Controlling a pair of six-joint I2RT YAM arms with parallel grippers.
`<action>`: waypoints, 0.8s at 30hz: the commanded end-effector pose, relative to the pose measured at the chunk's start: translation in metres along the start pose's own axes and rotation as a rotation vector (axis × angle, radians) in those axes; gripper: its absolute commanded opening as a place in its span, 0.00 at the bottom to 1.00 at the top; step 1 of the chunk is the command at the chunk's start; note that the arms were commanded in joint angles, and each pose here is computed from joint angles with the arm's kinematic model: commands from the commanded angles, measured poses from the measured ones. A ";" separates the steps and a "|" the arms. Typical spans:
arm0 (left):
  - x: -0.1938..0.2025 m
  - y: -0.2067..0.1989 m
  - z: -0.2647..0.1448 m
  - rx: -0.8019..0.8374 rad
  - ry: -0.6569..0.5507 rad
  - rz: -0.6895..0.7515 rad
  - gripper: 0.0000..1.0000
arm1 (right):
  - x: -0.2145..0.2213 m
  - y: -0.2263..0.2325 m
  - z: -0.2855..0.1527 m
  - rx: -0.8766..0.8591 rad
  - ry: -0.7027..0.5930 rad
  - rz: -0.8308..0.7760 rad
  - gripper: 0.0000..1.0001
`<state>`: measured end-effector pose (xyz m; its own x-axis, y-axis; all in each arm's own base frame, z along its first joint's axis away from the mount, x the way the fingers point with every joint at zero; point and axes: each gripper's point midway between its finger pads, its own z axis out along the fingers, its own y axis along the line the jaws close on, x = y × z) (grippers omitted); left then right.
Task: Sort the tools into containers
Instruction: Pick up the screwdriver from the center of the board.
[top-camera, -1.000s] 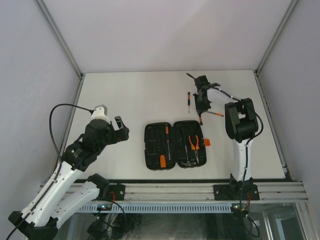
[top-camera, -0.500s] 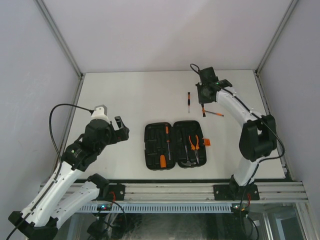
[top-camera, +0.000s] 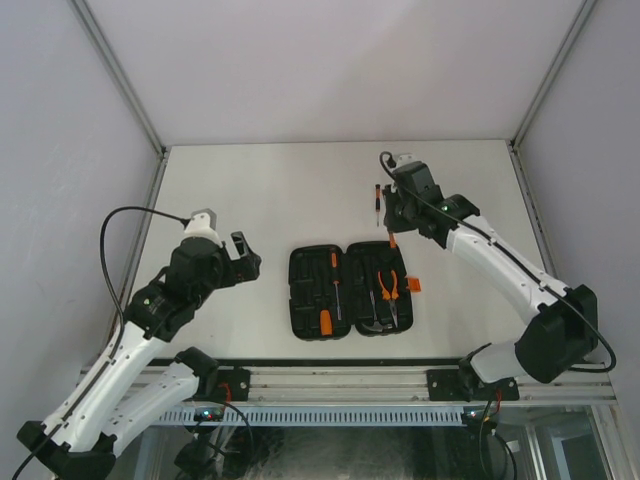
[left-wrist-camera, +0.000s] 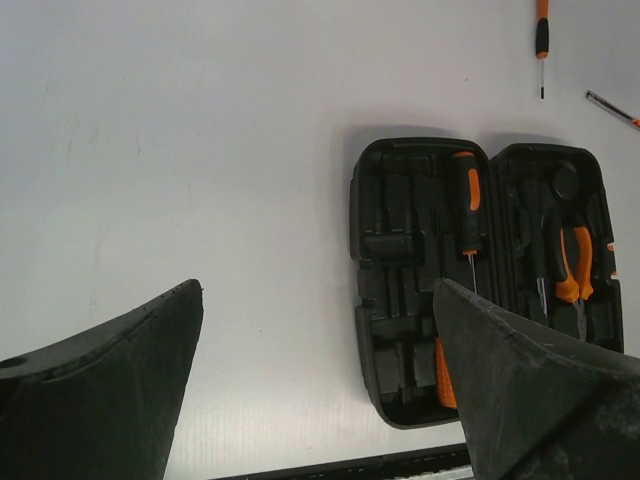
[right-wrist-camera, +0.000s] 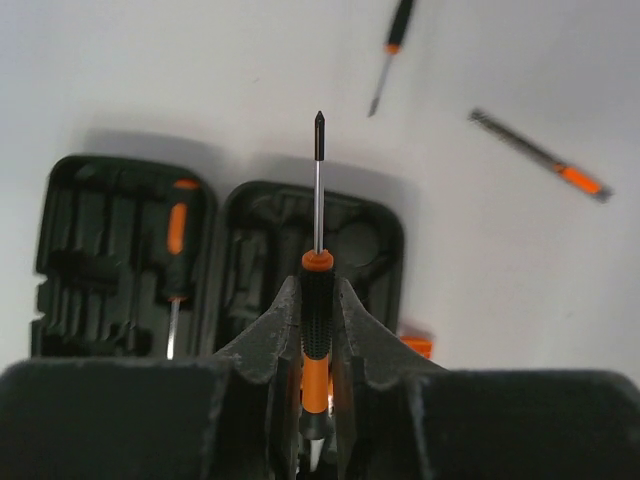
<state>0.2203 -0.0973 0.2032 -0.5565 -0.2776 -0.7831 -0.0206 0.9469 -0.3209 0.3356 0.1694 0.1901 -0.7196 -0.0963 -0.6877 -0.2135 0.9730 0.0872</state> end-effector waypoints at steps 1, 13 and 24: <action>-0.011 -0.014 0.003 0.060 -0.034 -0.010 1.00 | -0.013 0.040 -0.024 -0.133 -0.111 0.072 0.03; -0.002 -0.027 0.013 0.127 -0.053 -0.101 1.00 | 0.022 0.114 -0.059 -0.377 -0.216 0.148 0.03; 0.004 -0.062 0.012 0.261 -0.048 -0.109 1.00 | 0.024 0.129 -0.091 -0.443 -0.412 0.293 0.00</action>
<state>0.2267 -0.1394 0.2000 -0.5472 -0.3610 -0.7552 0.0654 0.8810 -0.4686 0.2232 0.2657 0.2081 -0.6071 0.1413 -0.7819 -0.3764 0.8154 0.4397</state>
